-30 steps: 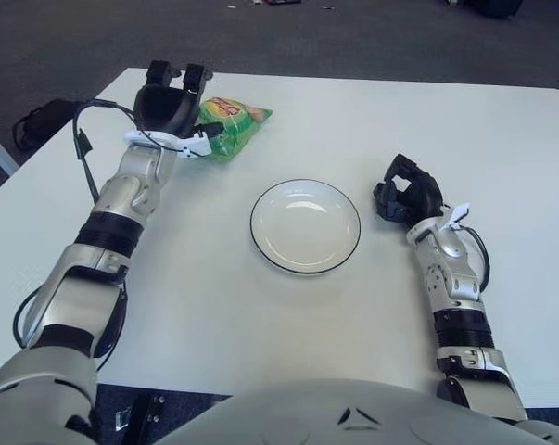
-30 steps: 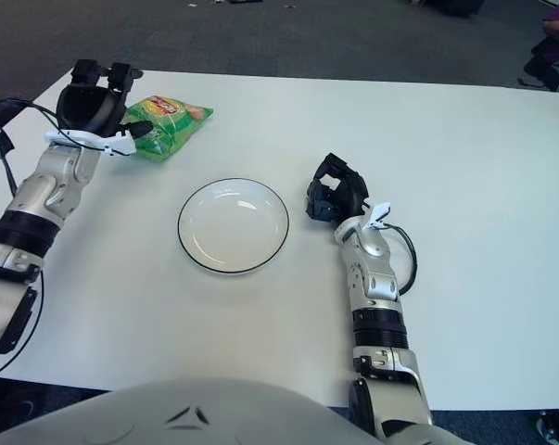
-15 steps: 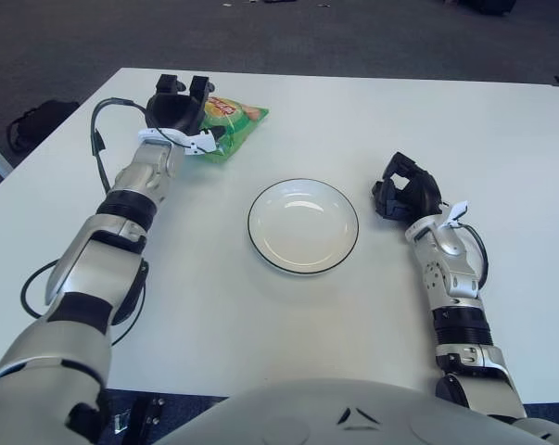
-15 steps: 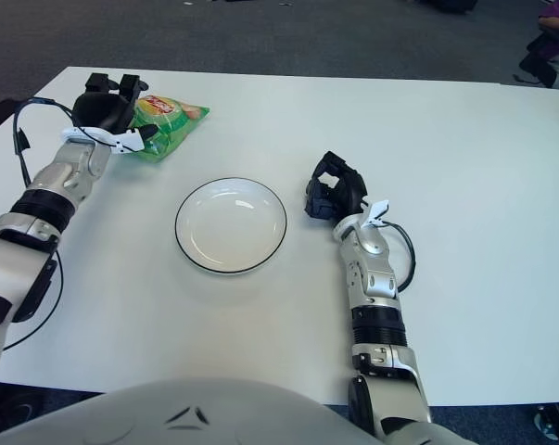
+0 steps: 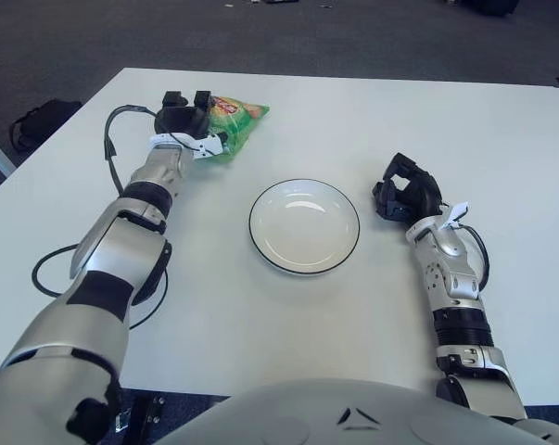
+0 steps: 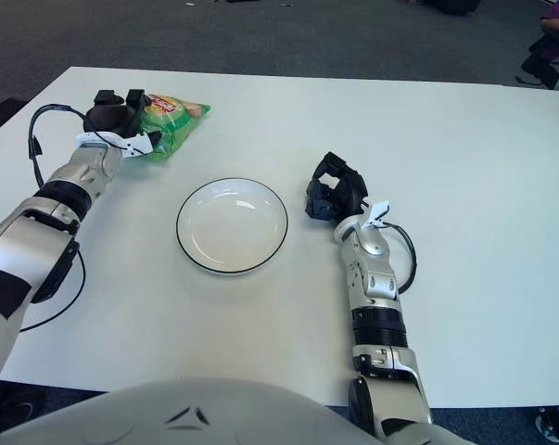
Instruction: Put the snack into the plate.
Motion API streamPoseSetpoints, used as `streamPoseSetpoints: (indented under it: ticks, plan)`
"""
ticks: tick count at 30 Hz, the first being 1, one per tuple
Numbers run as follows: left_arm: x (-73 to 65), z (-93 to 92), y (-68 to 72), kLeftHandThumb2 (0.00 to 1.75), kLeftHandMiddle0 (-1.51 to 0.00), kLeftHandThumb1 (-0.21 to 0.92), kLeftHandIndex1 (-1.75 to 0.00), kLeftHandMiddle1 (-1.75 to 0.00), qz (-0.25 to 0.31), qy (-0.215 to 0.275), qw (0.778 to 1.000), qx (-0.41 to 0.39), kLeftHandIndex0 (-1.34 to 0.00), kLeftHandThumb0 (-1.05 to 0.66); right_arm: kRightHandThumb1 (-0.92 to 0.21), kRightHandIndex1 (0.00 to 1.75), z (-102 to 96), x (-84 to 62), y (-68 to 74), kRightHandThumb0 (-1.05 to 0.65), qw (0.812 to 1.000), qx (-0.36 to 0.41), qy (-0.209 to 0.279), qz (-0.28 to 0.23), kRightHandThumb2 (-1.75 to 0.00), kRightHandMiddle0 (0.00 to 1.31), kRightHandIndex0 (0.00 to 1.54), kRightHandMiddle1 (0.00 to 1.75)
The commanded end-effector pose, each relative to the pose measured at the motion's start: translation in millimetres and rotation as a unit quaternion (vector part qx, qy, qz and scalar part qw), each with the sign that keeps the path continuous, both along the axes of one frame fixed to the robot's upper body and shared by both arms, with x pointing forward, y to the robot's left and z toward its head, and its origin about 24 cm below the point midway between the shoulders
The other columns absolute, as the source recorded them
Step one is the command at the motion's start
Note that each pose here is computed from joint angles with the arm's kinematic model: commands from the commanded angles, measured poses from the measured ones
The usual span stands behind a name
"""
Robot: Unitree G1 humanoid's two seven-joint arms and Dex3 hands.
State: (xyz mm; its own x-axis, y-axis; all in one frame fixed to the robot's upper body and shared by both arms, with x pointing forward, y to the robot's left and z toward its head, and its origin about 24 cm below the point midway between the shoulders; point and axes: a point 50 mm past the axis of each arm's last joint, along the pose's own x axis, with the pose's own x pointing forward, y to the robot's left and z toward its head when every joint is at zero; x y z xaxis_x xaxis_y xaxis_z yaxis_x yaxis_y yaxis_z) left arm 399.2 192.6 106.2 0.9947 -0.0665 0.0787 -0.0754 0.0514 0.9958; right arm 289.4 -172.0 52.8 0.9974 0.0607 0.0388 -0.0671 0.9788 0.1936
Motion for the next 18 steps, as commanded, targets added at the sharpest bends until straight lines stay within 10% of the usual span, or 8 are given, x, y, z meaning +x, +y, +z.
streamPoseSetpoints:
  ticks: [1,18]
  plan:
    - [0.1,-5.9,-1.6,1.12,0.0,0.92,-0.88,-0.65,0.004,0.032,0.999,0.006,0.0,-0.9,-0.19,1.75,-36.3,-20.1,4.2,-0.54,0.997,0.016,0.073,-0.007,-1.48,0.72,1.26,1.75]
    - [-13.2,-38.7,9.3,1.21,0.0,0.92,-0.85,-0.63,0.013,0.135,0.991,-0.001,0.0,-0.93,-0.18,1.75,-35.1,-22.8,7.8,-0.54,0.997,0.02,0.073,-0.004,-1.48,0.73,1.26,1.75]
